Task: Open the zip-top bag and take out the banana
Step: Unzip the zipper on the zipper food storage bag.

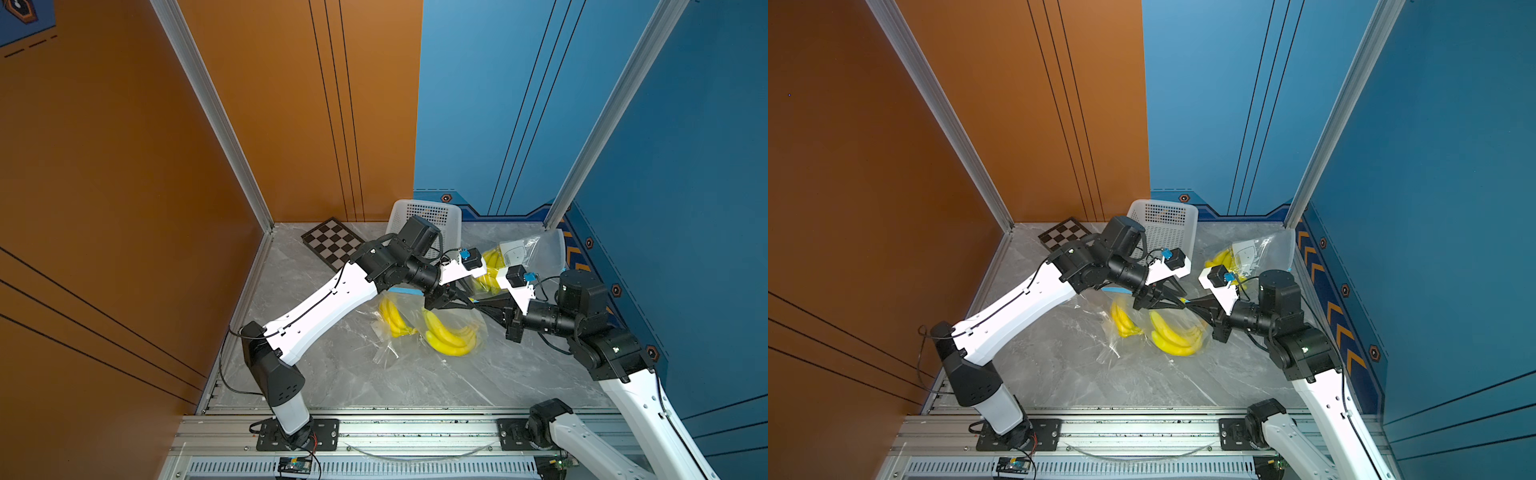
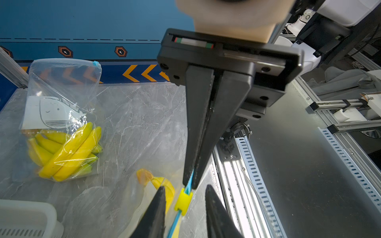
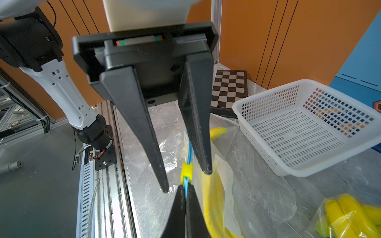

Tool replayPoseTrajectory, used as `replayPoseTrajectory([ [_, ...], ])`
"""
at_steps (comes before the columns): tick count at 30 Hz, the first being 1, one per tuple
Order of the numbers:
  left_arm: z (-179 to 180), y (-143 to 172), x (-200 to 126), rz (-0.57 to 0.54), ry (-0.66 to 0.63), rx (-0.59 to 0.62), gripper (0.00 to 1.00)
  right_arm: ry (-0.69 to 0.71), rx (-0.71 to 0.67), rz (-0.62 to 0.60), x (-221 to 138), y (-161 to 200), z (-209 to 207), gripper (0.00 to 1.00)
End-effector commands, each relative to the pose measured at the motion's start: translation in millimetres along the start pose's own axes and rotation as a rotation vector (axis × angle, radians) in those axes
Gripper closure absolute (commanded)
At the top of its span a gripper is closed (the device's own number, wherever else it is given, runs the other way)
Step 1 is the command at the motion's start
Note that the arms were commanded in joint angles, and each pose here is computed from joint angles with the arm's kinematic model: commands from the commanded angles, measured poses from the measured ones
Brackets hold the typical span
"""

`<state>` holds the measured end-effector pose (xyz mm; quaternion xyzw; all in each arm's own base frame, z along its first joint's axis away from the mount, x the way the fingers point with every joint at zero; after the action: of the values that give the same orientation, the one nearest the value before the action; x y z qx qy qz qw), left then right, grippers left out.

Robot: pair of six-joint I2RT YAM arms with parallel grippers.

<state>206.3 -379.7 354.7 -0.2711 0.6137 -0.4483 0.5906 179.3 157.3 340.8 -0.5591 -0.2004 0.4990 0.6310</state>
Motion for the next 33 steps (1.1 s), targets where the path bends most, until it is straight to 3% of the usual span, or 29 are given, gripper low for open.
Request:
replayPoseTrajectory([
  [1, -0.2, -1.9, 5.3, 0.003, 0.006, 0.022, 0.73, -0.024, 0.001, -0.002, -2.4, 0.5, 7.0, 1.00],
  [10, 1.3, -0.3, 8.1, 0.010, 0.004, 0.026, 0.92, -0.015, 0.002, -0.003, -1.5, 2.1, 5.9, 1.00],
  [20, 1.6, 15.8, -4.2, 0.062, -0.041, 0.010, 0.97, 0.036, 0.050, -0.062, -6.4, -2.1, -7.5, 1.00],
  [33, 7.2, 62.7, -57.5, 0.109, -0.164, -0.098, 0.99, 0.097, 0.081, -0.121, -16.7, -9.1, -21.0, 1.00],
])
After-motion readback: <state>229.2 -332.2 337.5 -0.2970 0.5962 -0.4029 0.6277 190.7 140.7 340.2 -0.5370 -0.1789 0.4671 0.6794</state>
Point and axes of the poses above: each gripper's point midway between its finger pads, its own x axis out along the fingers, its own z axis along the line the jaws close on, y = z × x, the point moved 3 cm from there along -x, back along the fingers, and after that the axes turned 12 degrees about x, right-handed, at the moved point
